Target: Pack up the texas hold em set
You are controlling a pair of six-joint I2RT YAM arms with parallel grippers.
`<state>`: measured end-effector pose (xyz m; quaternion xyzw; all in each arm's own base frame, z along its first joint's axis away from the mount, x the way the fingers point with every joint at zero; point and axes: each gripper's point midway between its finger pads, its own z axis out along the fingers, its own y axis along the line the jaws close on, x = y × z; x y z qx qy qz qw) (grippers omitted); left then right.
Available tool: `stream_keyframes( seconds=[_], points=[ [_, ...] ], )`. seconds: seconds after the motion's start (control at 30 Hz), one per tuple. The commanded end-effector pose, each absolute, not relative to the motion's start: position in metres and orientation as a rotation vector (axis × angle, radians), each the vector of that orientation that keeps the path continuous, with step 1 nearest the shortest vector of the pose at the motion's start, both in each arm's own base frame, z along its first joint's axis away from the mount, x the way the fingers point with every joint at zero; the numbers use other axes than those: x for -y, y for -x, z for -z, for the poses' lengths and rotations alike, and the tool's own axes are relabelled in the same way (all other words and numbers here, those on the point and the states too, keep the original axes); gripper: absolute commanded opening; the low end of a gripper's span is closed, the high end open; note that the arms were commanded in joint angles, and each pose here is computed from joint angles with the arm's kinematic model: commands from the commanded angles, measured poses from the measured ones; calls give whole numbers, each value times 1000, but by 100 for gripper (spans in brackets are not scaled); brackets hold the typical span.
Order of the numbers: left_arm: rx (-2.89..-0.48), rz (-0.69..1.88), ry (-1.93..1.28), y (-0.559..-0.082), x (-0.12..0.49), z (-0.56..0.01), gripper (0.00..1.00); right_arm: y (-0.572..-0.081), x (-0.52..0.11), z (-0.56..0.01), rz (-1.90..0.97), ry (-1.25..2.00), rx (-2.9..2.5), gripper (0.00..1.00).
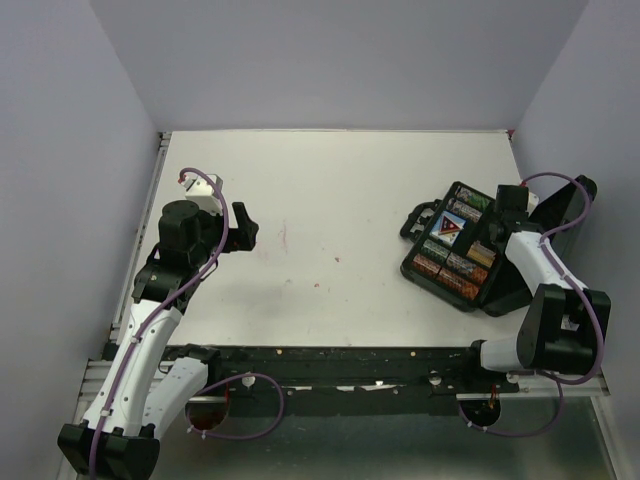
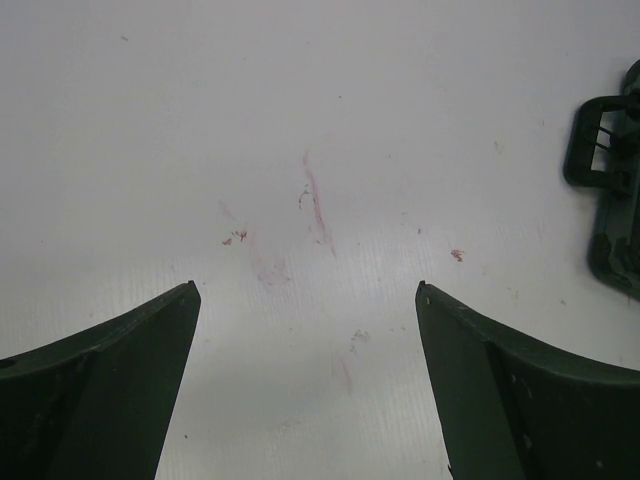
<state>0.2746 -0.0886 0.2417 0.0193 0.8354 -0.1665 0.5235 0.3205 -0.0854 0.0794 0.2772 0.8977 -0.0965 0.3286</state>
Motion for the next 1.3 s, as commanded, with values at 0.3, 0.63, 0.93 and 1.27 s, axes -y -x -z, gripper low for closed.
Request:
stream_keyframes(
  seconds=[0.3, 0.63, 0.93, 1.27],
  points=[
    [-2000, 422, -65, -274, 93, -240, 97, -320, 89, -73, 272, -715, -2373, 84],
    [-2005, 431, -70, -274, 95, -239, 97, -331, 85, -97, 228, -658, -2343, 89],
    [-2005, 424, -70, -275, 94, -238, 97, -351, 78, -128, 163, -560, -2327, 91],
    [-2012, 393, -63, -278, 90, -235, 97, -388, 54, -185, 27, -403, -2283, 90]
  ],
)
